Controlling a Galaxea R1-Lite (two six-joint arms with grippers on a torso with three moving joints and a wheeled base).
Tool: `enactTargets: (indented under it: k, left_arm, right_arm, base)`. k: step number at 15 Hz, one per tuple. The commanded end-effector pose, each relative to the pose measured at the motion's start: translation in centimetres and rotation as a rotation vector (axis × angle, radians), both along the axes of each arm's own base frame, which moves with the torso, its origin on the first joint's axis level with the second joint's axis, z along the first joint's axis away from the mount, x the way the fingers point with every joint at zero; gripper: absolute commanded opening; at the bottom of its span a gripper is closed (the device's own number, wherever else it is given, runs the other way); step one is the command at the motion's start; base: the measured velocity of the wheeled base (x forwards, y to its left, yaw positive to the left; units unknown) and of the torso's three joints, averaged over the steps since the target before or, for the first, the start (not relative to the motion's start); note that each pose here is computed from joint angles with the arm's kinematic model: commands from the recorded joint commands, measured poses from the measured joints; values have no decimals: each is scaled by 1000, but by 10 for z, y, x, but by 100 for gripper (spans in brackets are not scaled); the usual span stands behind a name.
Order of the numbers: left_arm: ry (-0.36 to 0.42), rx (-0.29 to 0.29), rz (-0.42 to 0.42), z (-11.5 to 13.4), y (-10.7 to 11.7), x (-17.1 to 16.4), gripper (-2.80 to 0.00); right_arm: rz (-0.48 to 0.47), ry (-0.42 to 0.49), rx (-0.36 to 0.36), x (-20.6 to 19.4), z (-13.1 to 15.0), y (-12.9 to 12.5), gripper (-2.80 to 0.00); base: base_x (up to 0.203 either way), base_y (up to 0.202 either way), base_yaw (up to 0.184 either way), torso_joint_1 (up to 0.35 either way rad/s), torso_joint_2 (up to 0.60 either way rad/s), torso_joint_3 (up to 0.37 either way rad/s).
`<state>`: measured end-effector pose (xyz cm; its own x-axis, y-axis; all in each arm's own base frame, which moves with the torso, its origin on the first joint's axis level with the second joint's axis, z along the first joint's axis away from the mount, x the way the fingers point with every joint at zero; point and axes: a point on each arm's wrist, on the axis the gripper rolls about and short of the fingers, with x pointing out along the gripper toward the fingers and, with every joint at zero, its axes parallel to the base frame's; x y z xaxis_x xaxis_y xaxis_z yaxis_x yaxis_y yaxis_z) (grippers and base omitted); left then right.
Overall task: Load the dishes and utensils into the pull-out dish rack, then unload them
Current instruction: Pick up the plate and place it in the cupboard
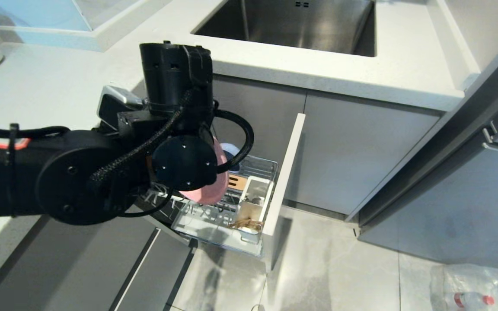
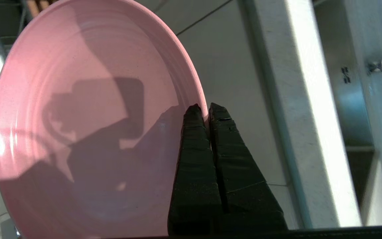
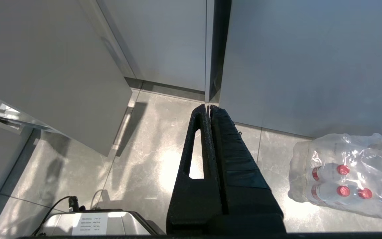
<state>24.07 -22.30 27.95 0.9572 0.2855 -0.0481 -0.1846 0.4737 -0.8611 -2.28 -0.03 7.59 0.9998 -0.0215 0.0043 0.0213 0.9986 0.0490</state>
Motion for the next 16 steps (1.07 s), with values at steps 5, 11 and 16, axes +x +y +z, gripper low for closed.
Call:
enactTargets:
  k: [5, 11, 16]
  left_arm:
    - [10, -14, 80, -25, 15, 23, -280]
    - [-19, -61, 102, -34, 29, 43, -280]
    - [8, -51, 43, -42, 24, 49, -280]
  right_arm:
    - [0, 1, 0, 0, 0, 0, -280]
    - [0, 1, 0, 0, 0, 0, -280]
    - [1, 1, 0, 0, 0, 0, -280]
  base:
    - [0, 0, 0, 0, 0, 0]
    - [0, 0, 0, 0, 0, 0]
    - [0, 0, 0, 0, 0, 0]
